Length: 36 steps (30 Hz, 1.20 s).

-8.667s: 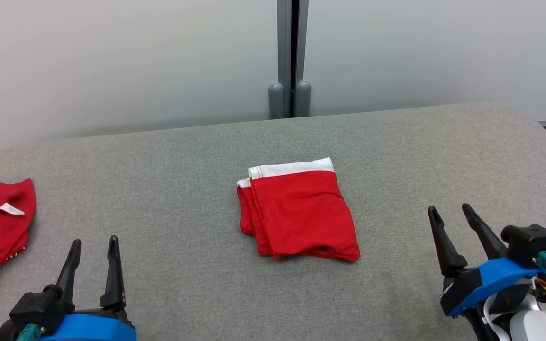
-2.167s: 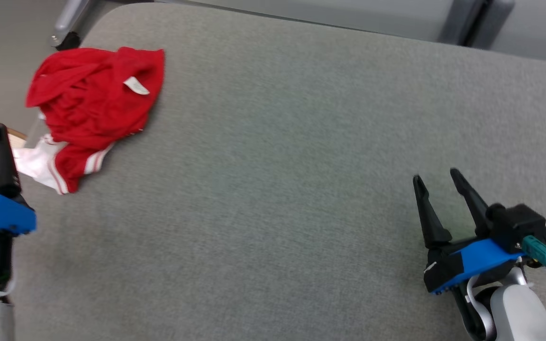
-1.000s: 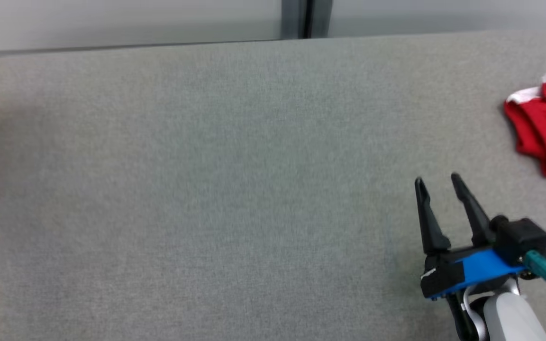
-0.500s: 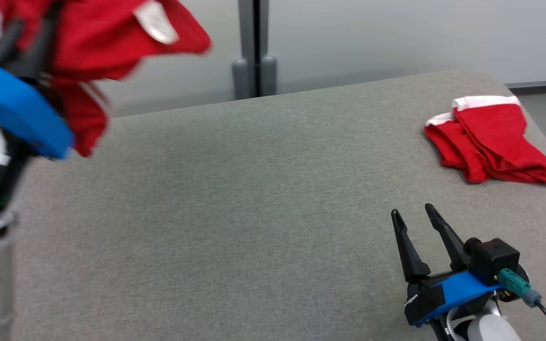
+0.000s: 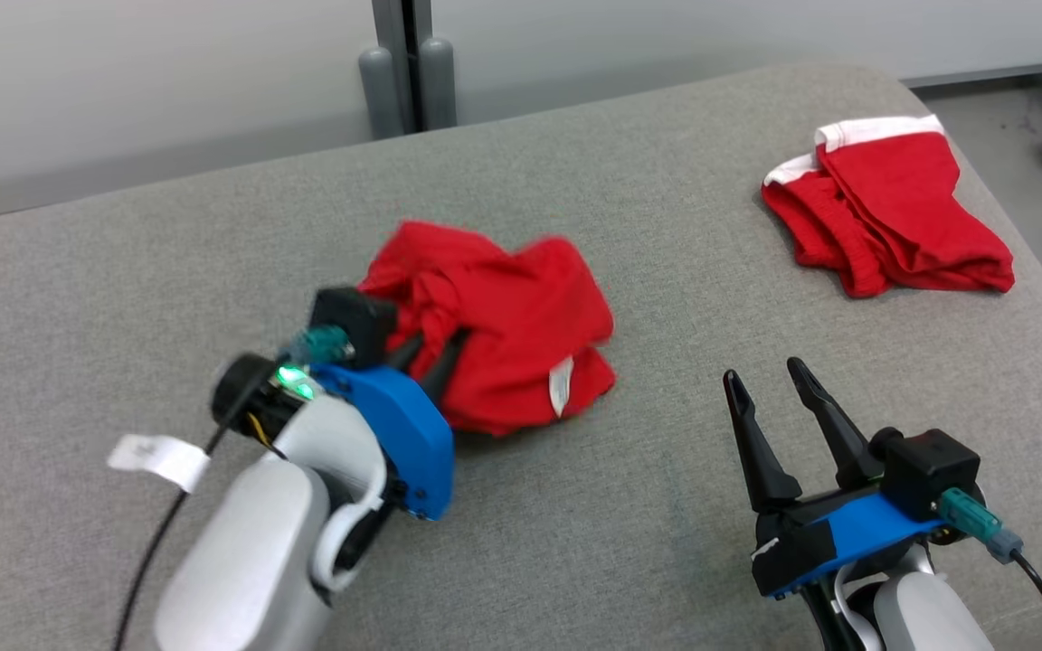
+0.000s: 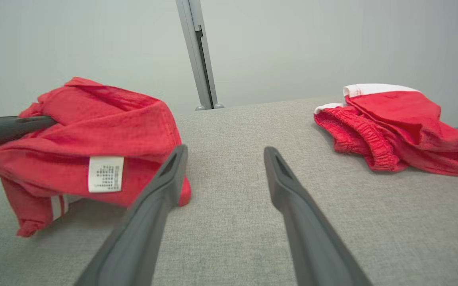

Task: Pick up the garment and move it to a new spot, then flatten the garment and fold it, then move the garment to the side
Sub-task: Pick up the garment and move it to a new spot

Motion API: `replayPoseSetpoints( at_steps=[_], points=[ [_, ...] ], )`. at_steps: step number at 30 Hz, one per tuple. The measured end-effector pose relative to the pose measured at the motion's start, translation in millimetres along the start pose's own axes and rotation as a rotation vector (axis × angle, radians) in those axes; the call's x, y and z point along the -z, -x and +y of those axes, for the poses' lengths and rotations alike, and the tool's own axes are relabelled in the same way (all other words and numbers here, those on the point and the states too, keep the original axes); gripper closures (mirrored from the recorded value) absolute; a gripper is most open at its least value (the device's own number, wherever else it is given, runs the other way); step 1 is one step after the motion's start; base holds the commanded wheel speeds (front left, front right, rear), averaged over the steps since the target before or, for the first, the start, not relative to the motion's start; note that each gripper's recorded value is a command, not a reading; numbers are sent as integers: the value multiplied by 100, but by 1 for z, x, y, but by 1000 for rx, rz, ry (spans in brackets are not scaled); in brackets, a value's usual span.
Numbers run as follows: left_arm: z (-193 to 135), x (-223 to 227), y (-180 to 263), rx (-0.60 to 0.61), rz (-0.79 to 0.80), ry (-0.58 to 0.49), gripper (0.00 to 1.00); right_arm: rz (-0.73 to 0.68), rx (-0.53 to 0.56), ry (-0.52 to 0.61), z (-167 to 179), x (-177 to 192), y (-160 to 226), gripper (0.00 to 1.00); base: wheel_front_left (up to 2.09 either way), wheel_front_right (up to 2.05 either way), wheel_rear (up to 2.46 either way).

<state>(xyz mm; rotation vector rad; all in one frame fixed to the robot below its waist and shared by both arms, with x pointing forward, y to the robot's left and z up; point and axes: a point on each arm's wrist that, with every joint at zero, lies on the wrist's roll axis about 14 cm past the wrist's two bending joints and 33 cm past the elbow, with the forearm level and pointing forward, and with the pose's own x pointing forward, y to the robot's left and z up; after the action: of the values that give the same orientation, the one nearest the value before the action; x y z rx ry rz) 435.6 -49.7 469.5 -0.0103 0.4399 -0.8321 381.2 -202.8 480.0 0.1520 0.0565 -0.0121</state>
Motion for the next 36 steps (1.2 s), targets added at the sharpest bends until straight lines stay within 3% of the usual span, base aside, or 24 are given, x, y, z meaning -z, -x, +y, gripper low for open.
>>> replayPoseSetpoints(
  at_steps=[5,9,14,21,28,36],
  points=[
    [-5,32,-10,-7,-4,123,0,3,5,1,-2,2,-6,0,0,0,0],
    [7,18,1,-60,-142,174,0,-11,-2,6,0,-2,-9,0,0,0,0],
    [35,-8,40,-178,-391,232,0,-25,-26,14,8,-9,-9,0,0,0,0],
    [80,-8,110,-410,-559,217,0,-32,-51,13,17,-17,-2,0,0,0,0],
    [112,12,170,-602,-564,154,0,-14,-60,20,21,-14,5,0,0,0,0],
    [123,54,207,-717,-470,129,0,22,-54,18,19,-5,12,0,0,0,0]
  ],
)
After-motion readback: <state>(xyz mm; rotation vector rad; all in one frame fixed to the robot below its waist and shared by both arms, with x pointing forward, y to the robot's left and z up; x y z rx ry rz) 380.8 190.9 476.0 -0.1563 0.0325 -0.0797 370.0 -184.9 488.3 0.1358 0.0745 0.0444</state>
